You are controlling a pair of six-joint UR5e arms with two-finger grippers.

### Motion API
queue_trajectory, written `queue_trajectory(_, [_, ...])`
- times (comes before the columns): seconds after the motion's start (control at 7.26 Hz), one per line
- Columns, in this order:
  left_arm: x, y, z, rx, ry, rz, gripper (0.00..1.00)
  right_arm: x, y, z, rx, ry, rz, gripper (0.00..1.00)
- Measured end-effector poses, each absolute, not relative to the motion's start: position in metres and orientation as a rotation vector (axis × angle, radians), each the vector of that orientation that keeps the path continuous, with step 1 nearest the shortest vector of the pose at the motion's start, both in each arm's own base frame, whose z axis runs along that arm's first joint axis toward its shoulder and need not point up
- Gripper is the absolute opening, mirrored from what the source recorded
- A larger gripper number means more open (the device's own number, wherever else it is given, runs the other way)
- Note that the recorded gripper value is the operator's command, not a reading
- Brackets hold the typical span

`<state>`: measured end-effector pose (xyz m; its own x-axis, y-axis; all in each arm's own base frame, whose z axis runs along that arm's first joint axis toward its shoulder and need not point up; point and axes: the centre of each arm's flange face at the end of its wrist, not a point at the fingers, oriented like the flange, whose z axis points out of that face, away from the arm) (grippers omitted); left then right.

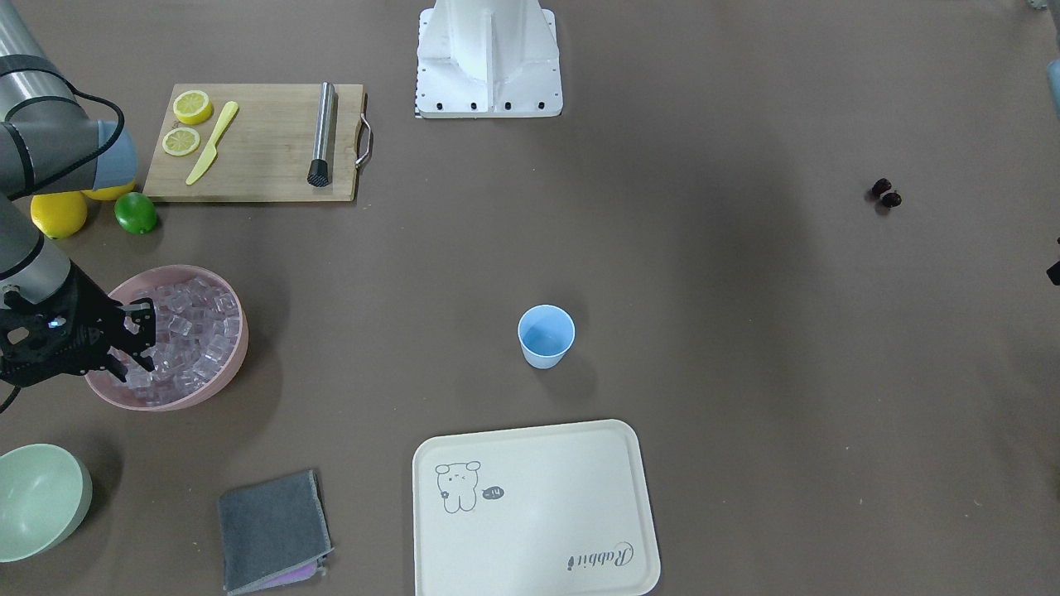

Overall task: Put ice and cherries in cup
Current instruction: 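Carry the ice cube with the right gripper over the light-blue cup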

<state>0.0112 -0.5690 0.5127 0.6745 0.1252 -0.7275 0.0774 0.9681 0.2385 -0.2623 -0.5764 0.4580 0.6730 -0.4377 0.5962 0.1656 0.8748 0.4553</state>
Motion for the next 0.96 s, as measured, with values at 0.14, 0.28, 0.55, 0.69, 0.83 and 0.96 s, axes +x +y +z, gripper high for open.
queue_trajectory(0.14, [0.011,-0.569,0.513,0.259,0.833,0.028,0.98,-0.261,-0.577,0.452,0.388,-0.772,-0.347,0.00])
queue_trajectory(0.28, [0.011,-0.569,0.513,0.259,0.833,0.027,0.98,-0.262,-0.580,0.439,0.393,-0.784,-0.338,0.00])
queue_trajectory(0.55, [0.012,-0.569,0.512,0.259,0.834,0.025,0.98,-0.273,-0.595,0.369,0.372,-0.810,-0.281,0.00])
queue_trajectory(0.69, [0.011,-0.569,0.512,0.258,0.834,0.024,0.98,-0.292,-0.599,0.319,0.344,-0.822,-0.251,0.00])
queue_trajectory(0.83, [0.011,-0.569,0.513,0.257,0.834,0.024,0.98,-0.326,-0.595,0.274,0.320,-0.834,-0.216,0.00])
queue_trajectory(0.96, [0.011,-0.569,0.514,0.255,0.834,0.024,0.98,-0.364,-0.587,0.237,0.313,-0.840,-0.179,0.00])
